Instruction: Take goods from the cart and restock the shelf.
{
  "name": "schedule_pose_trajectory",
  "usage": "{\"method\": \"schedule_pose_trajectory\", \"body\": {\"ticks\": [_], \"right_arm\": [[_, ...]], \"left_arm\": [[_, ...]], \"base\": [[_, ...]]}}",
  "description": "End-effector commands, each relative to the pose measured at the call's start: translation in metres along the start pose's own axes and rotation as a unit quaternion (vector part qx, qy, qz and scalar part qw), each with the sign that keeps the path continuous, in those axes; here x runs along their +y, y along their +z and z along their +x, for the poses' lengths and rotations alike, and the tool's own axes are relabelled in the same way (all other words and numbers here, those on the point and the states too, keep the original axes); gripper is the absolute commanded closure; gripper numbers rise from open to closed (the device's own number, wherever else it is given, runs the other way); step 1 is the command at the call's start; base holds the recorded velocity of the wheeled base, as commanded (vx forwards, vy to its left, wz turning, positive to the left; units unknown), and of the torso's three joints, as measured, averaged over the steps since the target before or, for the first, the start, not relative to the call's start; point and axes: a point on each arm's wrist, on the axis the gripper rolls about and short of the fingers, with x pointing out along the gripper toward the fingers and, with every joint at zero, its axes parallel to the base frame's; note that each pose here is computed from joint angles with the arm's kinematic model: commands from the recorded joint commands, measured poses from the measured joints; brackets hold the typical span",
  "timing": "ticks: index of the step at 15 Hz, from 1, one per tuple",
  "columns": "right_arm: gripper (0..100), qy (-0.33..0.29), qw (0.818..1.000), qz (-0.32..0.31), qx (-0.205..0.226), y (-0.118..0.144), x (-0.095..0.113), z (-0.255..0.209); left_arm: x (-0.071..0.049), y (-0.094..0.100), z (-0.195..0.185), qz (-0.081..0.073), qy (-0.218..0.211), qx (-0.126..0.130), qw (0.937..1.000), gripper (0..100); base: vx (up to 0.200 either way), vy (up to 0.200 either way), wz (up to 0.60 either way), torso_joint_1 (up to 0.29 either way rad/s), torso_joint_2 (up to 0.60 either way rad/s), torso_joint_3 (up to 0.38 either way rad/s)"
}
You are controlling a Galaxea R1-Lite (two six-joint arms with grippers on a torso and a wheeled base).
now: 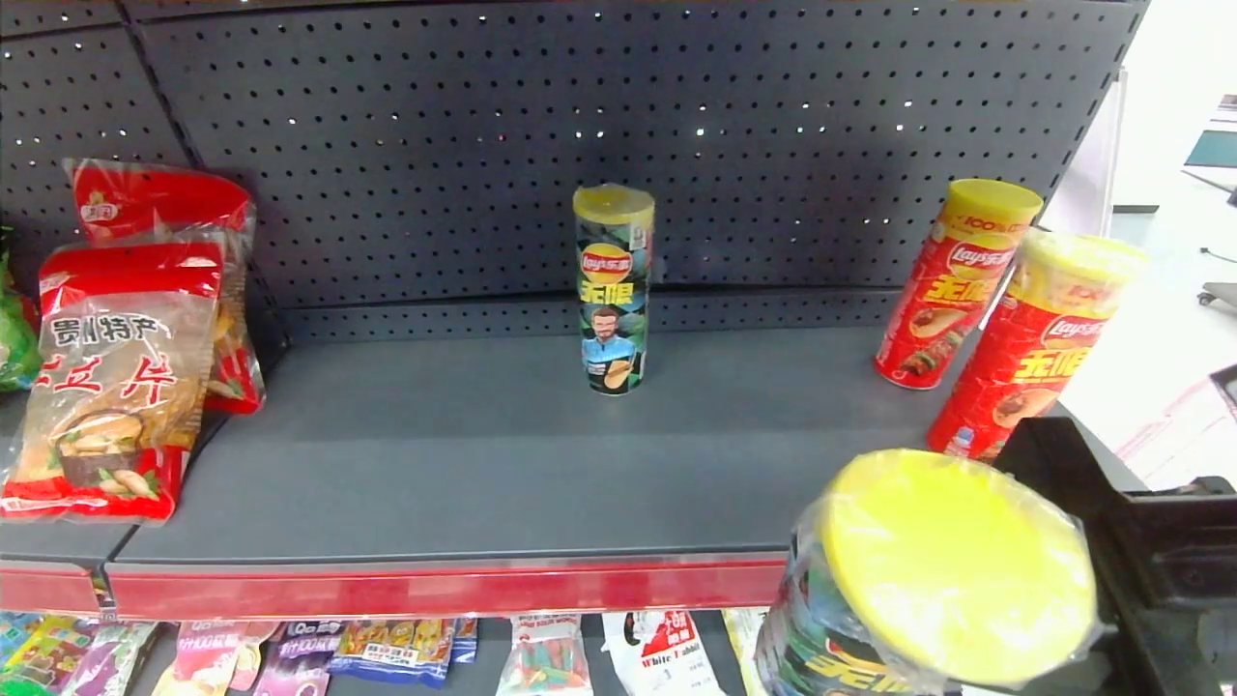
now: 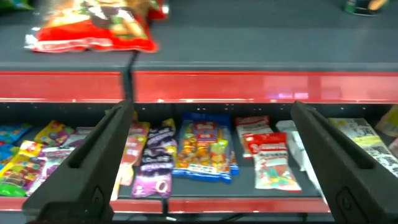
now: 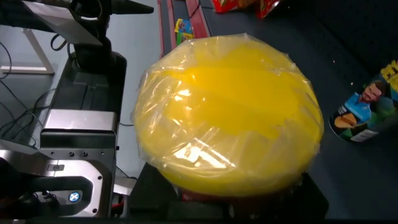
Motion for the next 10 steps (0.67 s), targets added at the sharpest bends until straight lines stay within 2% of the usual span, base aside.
{"method": "schedule_pose_trajectory", "body": {"ticks": [1,10], "right_arm": [[100,0.001,1.0,0.0,0.0,-0.0004,0.0006,-0.0003],[100,0.003,1.0,0.003,0.004,-0.0037,0.0023,-0.0005]], "left_arm": [[0.0,-0.0001,0.0,0.0,0.0,0.0,1.0,0],[0.0,-0.0001,0.0,0.0,0.0,0.0,1.0,0]], "base": [[0.0,0.0,0.0,0.0,0.0,0.0],[0.0,0.0,0.0,0.0,0.0,0.0]]}}
